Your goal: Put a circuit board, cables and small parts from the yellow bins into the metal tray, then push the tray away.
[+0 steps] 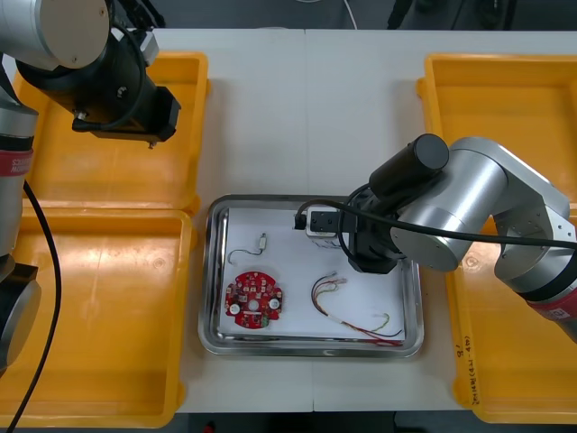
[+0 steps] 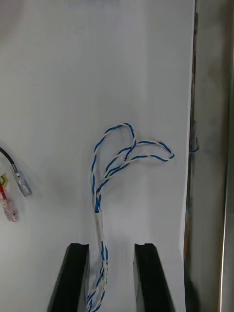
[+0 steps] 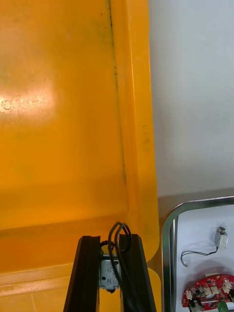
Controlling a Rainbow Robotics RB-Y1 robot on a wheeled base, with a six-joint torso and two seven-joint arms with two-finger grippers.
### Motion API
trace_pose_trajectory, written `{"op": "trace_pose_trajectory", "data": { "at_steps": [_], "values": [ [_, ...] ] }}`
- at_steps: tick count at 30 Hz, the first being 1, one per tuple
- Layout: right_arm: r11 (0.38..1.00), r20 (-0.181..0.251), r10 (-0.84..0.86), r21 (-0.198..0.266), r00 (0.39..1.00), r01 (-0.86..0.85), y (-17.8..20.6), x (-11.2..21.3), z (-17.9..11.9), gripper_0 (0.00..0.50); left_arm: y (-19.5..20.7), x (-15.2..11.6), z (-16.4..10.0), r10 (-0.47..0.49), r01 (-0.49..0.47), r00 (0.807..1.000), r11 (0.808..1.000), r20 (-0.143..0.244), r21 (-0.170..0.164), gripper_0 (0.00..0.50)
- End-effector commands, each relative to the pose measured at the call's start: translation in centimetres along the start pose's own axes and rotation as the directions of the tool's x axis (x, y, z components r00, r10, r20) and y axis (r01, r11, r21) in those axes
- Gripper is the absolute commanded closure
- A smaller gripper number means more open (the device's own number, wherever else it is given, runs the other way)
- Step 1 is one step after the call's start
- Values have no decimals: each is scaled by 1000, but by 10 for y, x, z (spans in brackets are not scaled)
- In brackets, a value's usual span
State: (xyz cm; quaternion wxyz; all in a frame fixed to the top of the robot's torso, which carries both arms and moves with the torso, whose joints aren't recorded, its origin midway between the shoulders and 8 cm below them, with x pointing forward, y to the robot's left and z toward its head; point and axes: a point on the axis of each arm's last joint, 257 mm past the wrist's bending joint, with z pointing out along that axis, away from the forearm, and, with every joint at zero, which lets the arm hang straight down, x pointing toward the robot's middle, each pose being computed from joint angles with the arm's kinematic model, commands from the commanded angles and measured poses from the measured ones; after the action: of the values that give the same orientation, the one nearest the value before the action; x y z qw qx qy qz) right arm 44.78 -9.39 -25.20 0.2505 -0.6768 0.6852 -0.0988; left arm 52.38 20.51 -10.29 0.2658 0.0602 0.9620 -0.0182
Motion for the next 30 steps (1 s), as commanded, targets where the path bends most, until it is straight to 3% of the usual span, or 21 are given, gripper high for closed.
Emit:
{"op": "trace_pose_trajectory", "data": {
  "at_steps": [1, 9, 15, 24, 28, 30],
  "values": [
    [1000, -2, -15, 4, 1000, 15, 3, 1, 1, 0, -12, 3, -3, -39, 39, 999, 999, 6, 18, 500],
    [1000, 15, 20, 10, 1000, -20, -3, -2, -4, 0, -14, 3, -2, -37, 37, 999, 999, 5, 21, 500],
    [997, 16, 70, -29, 997, -70, -11, -7, -22, 0, -14, 4, -2, -42, 42, 999, 999, 4, 23, 500],
    [953, -65, 283, -98, 957, -288, -29, -11, -75, 0, -15, 4, -3, -46, 46, 999, 999, 3, 28, 500],
    [920, -126, 374, -74, 919, -384, -40, -2, -98, 0, -16, 4, -2, -45, 44, 999, 999, 1, 29, 500],
    [902, -113, 422, -50, 900, -429, -51, -4, -106, 0, -16, 4, -3, -43, 43, 999, 999, 2, 30, 500]
  ]
}}
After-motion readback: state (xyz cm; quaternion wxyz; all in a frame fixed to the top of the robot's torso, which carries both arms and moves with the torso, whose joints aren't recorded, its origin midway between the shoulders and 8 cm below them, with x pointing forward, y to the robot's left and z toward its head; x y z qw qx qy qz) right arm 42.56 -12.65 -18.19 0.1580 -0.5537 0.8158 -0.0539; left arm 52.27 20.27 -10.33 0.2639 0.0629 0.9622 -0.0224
